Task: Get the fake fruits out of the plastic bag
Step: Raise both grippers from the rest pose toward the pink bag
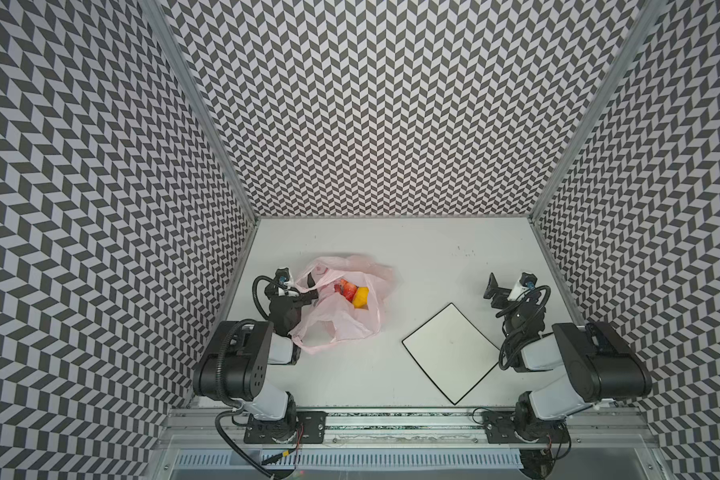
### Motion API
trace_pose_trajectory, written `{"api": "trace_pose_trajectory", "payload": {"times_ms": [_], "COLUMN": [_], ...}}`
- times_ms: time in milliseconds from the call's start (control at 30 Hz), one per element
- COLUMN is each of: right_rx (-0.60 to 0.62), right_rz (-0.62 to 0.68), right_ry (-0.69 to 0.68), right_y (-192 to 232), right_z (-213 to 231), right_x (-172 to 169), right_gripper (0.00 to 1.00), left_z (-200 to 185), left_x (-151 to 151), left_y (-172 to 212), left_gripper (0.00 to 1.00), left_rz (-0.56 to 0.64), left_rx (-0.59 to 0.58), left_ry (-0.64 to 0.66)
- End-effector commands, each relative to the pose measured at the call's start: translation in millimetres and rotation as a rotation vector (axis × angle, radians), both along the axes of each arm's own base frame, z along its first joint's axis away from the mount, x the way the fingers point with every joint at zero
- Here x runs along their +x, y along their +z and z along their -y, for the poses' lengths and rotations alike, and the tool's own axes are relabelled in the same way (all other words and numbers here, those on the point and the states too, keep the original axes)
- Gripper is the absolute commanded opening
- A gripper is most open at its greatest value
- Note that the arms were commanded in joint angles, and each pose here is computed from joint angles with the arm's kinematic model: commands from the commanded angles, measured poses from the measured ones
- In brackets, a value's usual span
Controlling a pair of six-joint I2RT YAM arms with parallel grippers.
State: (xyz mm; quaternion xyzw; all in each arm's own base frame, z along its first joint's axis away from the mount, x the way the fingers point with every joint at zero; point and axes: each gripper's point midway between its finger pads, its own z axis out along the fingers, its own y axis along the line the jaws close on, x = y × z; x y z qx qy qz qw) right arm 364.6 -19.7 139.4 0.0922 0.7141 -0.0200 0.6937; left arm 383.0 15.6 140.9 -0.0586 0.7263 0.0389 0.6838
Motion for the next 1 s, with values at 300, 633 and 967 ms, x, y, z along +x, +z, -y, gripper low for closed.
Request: {"api": "trace_pose_trajectory", "payload": {"times_ms": [300, 633, 967], "right_rx": [-0.005, -0.003, -0.026], "right_rz": [0.063, 0.061, 0.047], "right_ry": [-0.003, -0.002, 0.063], "right_y": [16, 15, 42], "right_z": [-1, -1, -13], "right_x": [3, 3, -6], "right_gripper": [0.99, 1.00, 1.00], "left_z": [0, 0, -14], "left_x": [-2, -2, -30], "left_y": [6, 7, 42], "left_gripper": [1.00, 1.00, 1.00], "left_rz": [0.024, 0.025, 0.085], "left_rx": [0.009, 0.009, -0.001], "left_ry": [0.000, 0.000, 0.066]}}
